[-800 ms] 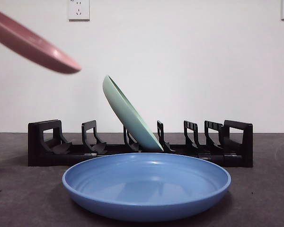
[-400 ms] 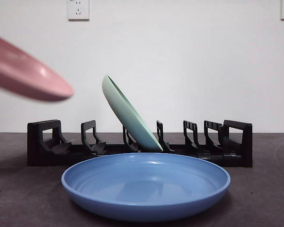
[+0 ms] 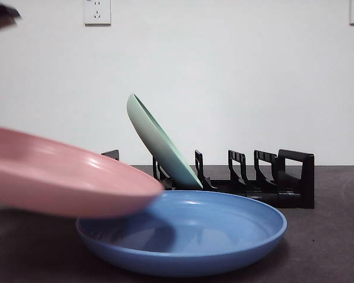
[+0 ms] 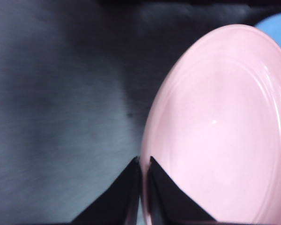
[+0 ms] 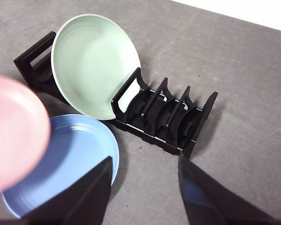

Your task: Place the plate

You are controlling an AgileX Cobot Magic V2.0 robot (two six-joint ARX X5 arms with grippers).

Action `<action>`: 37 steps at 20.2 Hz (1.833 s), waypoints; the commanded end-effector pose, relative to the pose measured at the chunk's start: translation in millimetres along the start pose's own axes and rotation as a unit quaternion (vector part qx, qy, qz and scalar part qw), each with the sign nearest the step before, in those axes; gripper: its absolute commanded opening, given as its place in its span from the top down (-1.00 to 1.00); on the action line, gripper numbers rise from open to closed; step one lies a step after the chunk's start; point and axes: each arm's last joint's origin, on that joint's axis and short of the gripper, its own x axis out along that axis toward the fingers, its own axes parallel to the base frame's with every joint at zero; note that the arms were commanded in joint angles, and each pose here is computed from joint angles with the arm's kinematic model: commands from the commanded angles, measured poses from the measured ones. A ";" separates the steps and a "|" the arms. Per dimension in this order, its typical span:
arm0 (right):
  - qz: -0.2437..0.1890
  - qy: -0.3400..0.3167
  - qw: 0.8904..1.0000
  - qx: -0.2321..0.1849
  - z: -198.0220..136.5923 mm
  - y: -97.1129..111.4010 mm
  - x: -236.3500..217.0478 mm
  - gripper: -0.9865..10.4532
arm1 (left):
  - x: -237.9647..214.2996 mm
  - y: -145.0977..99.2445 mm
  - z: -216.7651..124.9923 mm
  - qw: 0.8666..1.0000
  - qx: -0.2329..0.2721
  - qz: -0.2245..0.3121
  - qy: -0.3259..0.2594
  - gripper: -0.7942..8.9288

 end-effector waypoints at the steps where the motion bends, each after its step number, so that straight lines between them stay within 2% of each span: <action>1: 0.001 -0.007 1.000 0.005 2.9 0.7 -1.7 0.44 | 13.9 -8.8 3.7 1.000 -0.020 -0.019 -0.007 0.81; 13: 0.000 0.006 1.000 0.005 0.5 0.5 -1.7 0.44 | 77.3 -56.3 10.6 0.998 0.012 -0.060 0.026 0.81; 20: 0.000 0.008 1.000 0.005 0.1 0.5 -1.7 0.44 | 94.8 -67.8 14.8 0.997 0.006 -0.077 0.012 0.80; 21: 0.000 0.008 1.000 0.005 0.1 0.5 -1.7 0.44 | 94.7 -68.2 15.5 0.997 0.001 -0.078 0.008 0.72; 25: 0.000 0.008 1.000 0.005 0.1 0.5 -1.7 0.44 | 94.5 -66.8 14.5 0.997 -0.006 -0.071 0.014 0.11; 26: 0.000 0.008 1.000 0.005 0.1 0.5 -1.7 0.44 | 91.7 -65.9 14.0 0.998 -0.004 -0.066 0.020 0.02; 28: 0.000 0.008 1.000 0.005 0.1 0.5 -1.7 0.44 | 76.7 -61.5 16.3 0.998 0.019 -0.055 0.019 -0.01; 32: 0.000 0.009 1.000 0.013 0.2 0.5 -1.2 0.44 | 16.9 -36.7 17.8 0.997 0.064 0.015 -0.045 0.00; 34: 0.000 0.013 1.000 0.020 0.5 0.6 0.9 0.44 | -13.6 -18.9 8.3 0.993 0.071 0.049 -0.075 0.00; 37: 0.003 0.029 0.999 0.026 1.7 1.0 9.0 0.44 | -54.7 3.1 -11.9 0.988 0.058 0.062 -0.129 0.00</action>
